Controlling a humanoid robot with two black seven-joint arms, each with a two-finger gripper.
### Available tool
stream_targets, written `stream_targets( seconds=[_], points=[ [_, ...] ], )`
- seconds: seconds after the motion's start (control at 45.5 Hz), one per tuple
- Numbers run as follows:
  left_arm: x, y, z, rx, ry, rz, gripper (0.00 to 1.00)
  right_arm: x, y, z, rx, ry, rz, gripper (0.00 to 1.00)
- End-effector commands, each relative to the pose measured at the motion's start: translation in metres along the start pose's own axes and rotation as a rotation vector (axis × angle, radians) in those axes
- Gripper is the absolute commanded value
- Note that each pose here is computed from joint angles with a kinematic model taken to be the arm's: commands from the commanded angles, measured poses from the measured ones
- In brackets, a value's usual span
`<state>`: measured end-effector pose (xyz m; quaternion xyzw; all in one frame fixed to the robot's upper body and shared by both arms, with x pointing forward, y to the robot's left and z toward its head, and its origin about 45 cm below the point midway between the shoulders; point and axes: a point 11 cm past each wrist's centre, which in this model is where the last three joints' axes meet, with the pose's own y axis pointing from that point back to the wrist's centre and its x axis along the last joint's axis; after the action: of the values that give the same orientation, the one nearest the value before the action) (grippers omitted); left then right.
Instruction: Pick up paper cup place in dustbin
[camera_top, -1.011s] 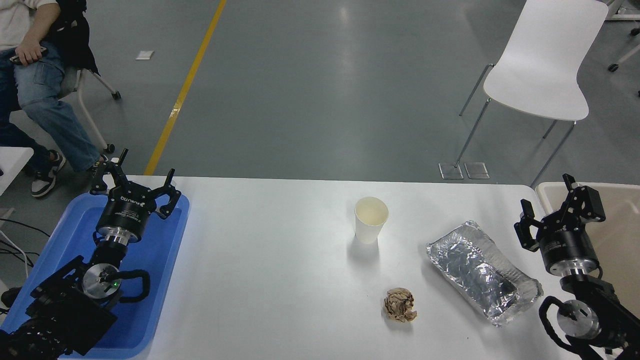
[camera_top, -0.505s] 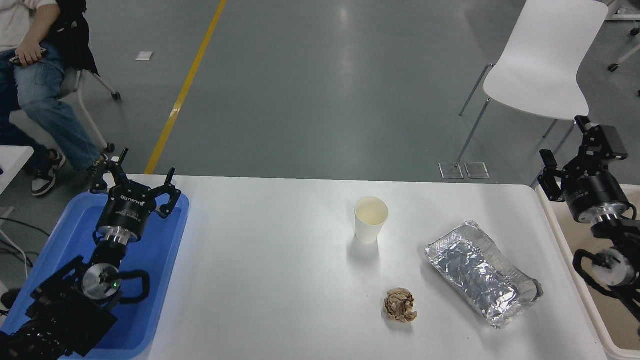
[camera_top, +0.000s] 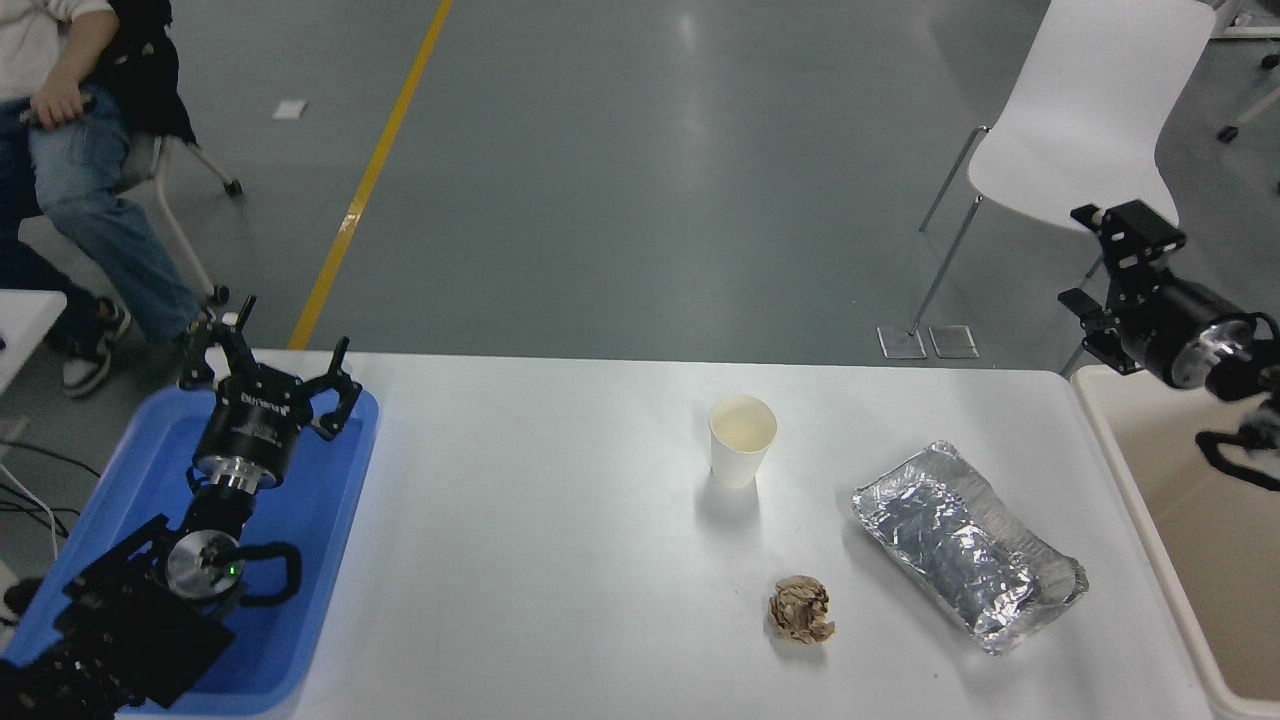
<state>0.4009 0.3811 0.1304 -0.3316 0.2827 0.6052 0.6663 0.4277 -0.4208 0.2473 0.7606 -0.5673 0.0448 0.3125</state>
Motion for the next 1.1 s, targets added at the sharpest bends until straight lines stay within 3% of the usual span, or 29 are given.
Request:
stream_targets(
  seconds=[0.0,0.44,1.077],
  points=[
    [0.0,0.0,0.0,0.001,0.0,0.0,1.0,0.022,0.005,-0.05,-0.161,0.369,-0.099,1.0],
    [0.0,0.0,0.0,0.001,0.0,0.0,1.0,-0.049,-0.016,-0.136,-0.326,0.861,-0.398,1.0],
    [0.0,0.0,0.0,0.0,-0.001,0.001,1.0,-0.149,-0.001,-0.173,-0.237,0.79,-0.714,1.0]
  ],
)
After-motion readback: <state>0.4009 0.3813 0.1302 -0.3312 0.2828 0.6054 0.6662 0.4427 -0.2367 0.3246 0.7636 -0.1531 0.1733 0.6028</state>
